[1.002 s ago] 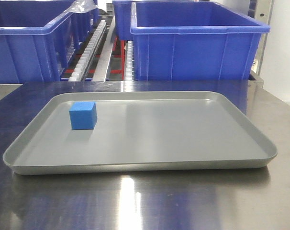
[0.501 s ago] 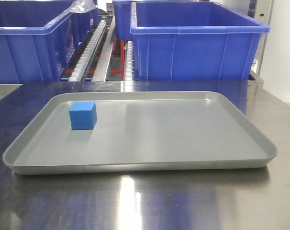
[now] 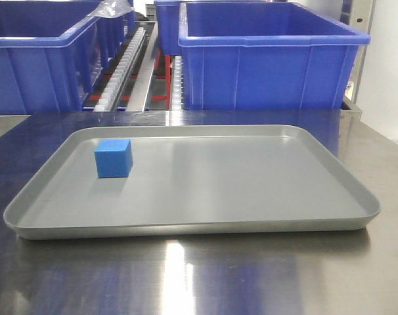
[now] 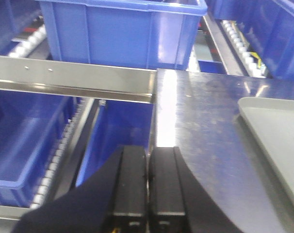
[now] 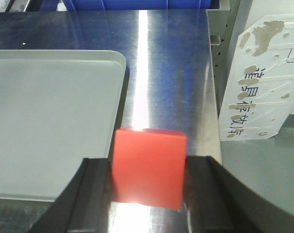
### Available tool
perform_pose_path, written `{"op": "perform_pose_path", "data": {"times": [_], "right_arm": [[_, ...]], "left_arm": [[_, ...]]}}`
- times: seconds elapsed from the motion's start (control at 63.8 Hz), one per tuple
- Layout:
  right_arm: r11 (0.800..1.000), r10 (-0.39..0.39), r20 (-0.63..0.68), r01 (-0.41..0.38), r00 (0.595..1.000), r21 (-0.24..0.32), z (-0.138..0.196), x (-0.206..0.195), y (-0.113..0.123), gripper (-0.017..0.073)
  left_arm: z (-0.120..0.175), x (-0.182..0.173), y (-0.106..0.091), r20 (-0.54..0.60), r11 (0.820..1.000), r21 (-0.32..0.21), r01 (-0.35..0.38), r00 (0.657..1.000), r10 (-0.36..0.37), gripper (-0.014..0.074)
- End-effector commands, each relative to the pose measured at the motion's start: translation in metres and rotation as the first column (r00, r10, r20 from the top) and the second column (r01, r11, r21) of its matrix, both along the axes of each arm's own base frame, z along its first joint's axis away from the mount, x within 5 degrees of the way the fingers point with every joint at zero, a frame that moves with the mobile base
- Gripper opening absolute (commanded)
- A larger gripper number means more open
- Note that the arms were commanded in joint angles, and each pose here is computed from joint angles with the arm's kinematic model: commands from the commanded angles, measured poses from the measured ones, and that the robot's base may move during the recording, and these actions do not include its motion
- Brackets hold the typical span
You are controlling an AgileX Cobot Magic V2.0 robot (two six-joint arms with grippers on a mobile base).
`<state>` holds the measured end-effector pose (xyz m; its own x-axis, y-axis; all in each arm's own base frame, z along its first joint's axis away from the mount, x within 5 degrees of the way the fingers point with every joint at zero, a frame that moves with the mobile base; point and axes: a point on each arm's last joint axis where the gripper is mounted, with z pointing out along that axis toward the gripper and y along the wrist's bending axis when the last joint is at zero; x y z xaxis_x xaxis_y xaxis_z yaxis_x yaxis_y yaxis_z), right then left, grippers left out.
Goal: Sort and place red and blue blocks on shelf
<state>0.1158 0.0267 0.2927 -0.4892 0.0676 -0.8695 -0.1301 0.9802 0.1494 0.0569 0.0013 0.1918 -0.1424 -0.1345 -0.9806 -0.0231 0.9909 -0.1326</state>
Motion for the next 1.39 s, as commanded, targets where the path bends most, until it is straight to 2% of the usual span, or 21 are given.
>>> {"op": "perform_pose_path", "data": {"times": [0.0, 0.219, 0.47, 0.658, 0.799, 0.987, 1.253, 1.378], "right_arm": [[1.000, 0.000, 0.099, -0.002, 0.995, 0.016, 0.015, 0.003, 0.000, 0.0050], [1.000, 0.000, 0.099, -0.002, 0.995, 0.016, 0.015, 0.003, 0.000, 0.0050], [1.000, 0.000, 0.099, -0.002, 0.995, 0.016, 0.015, 0.003, 0.000, 0.0050], [1.000, 0.000, 0.099, -0.002, 0.995, 0.016, 0.015, 0.003, 0.000, 0.0050], [1.000, 0.000, 0.099, -0.002, 0.995, 0.016, 0.015, 0.003, 0.000, 0.0050], [1.000, 0.000, 0.099, -0.002, 0.995, 0.016, 0.015, 0.003, 0.000, 0.0050], [1.000, 0.000, 0.099, -0.002, 0.995, 0.016, 0.015, 0.003, 0.000, 0.0050], [1.000, 0.000, 0.099, -0.002, 0.995, 0.016, 0.015, 0.003, 0.000, 0.0050]], "left_arm": [[0.024, 0.004, -0.003, 0.073, 0.999, -0.020, 0.036, 0.997, -0.035, 0.0123], [0.068, 0.027, -0.008, 0.018, 0.996, 0.002, 0.087, 0.996, -0.087, 0.0123], [0.107, 0.063, -0.012, -0.037, 0.996, -0.004, 0.089, 0.995, -0.089, 0.0123], [0.107, 0.074, -0.014, -0.078, 0.996, -0.032, 0.086, 0.993, -0.088, 0.0123], [0.108, 0.074, -0.014, -0.071, 0.996, -0.032, 0.087, 0.993, -0.089, 0.0123], [0.108, 0.074, -0.014, -0.073, 0.996, -0.001, 0.090, 0.993, -0.089, 0.0123], [0.109, 0.075, -0.014, -0.054, 0.996, -0.003, 0.093, 0.994, -0.093, 0.0123], [0.107, 0.074, -0.014, -0.080, 0.996, -0.003, 0.089, 0.993, -0.088, 0.0123]]}}
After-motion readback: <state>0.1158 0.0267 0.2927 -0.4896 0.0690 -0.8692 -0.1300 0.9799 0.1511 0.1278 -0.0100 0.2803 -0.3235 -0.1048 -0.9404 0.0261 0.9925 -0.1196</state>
